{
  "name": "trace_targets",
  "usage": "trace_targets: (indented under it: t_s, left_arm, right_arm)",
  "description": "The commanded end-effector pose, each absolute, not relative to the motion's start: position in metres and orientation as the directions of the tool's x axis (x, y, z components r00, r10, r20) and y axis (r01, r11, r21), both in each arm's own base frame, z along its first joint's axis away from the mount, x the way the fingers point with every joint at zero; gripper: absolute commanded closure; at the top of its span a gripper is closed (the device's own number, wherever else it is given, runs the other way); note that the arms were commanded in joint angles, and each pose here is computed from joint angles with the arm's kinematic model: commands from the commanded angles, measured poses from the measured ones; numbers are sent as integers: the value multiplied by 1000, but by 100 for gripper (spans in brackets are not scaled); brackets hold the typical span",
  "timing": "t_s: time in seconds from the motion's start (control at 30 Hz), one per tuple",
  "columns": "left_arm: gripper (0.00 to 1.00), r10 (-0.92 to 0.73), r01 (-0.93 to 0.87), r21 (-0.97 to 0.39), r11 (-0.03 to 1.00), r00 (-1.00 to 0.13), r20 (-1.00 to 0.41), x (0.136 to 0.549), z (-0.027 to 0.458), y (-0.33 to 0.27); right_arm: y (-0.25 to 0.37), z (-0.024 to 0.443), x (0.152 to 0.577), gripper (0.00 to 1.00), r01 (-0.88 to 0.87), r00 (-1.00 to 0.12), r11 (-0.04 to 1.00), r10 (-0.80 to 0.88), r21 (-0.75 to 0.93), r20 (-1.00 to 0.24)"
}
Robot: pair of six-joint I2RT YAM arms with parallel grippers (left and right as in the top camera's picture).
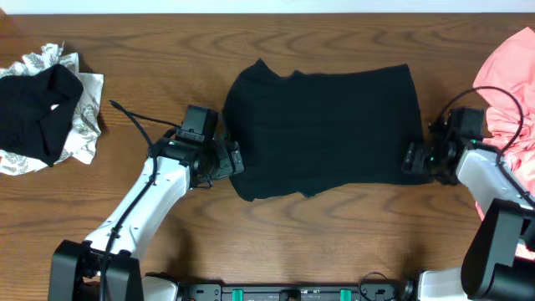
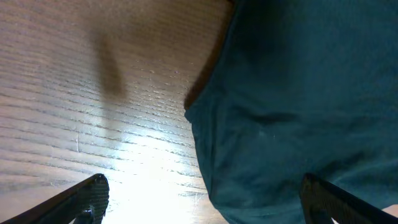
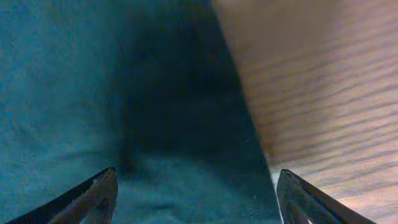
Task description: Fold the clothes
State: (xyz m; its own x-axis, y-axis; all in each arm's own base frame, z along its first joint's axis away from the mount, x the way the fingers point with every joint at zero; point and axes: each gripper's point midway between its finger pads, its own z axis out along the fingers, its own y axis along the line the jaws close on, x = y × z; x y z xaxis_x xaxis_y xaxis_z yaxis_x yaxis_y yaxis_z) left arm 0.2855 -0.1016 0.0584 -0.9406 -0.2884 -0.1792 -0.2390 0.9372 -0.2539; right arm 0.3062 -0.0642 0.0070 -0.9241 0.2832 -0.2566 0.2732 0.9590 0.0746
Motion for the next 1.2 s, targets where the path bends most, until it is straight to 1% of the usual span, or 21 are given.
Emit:
trace_targets:
  t_s: [0.0, 0.07, 0.13, 0.23, 0.27, 0.3, 0.33, 0.4, 0.57, 0.63, 0.77, 0.9, 1.0, 1.1, 1.17]
  left_arm:
    - [2, -274, -230, -232, 945, -945, -181, 285, 54, -99]
    - [2, -276, -233, -222, 947, -943, -188, 286, 54, -97]
    - [2, -277, -237, -204, 950, -940, -198, 287, 54, -94]
    - [2, -278, -239, -195, 951, -939, -203, 287, 54, -92]
    - [2, -278, -239, -196, 951, -939, -203, 287, 54, -92]
    - [2, -278, -240, -195, 951, -939, -200, 287, 54, -92]
    - [2, -278, -241, -193, 951, -940, -196, 285, 53, -92]
    - [1, -281, -248, -187, 951, -943, -179, 281, 52, -91]
    - [1, -348, -332, -155, 931, -933, -95, 261, 48, -86]
    - [1, -349, -336, -163, 928, -935, -60, 255, 47, -89]
    - [1, -353, -345, -230, 910, -935, 4, 247, 47, -103]
    - [1, -370, -363, -305, 881, -928, 34, 248, 43, -117]
    - [0, -417, -412, -315, 855, -907, 55, 245, 34, -118]
    - [3, -471, -473, -304, 827, -878, 84, 237, 22, -116]
    - [9, -507, -512, -302, 804, -856, 101, 234, 16, -116]
  right_arm:
    - [-63, -5, 294, 21, 241, -938, 969, 248, 58, -244]
    - [-62, -10, 292, 23, 234, -939, 971, 241, 57, -246]
    - [-62, -12, 292, 32, 233, -937, 971, 239, 57, -256]
    - [-62, -13, 294, 57, 226, -935, 972, 233, 55, -269]
    - [-62, -13, 295, 63, 226, -934, 972, 233, 56, -272]
    - [-62, -12, 295, 69, 225, -933, 972, 233, 59, -274]
    - [-62, -12, 296, 71, 226, -932, 972, 233, 59, -276]
    - [-62, -12, 296, 72, 225, -932, 972, 233, 60, -277]
    - [-61, -12, 298, 71, 223, -930, 973, 233, 67, -284]
    - [-59, -11, 300, 70, 218, -929, 973, 232, 81, -289]
    - [-59, -11, 301, 69, 217, -928, 973, 232, 85, -293]
    - [-57, -10, 302, 69, 212, -927, 972, 231, 97, -295]
    - [-56, -10, 302, 69, 210, -927, 972, 231, 102, -295]
    - [-56, -10, 302, 69, 210, -927, 972, 231, 102, -295]
    - [-56, -10, 302, 69, 210, -927, 972, 231, 103, -296]
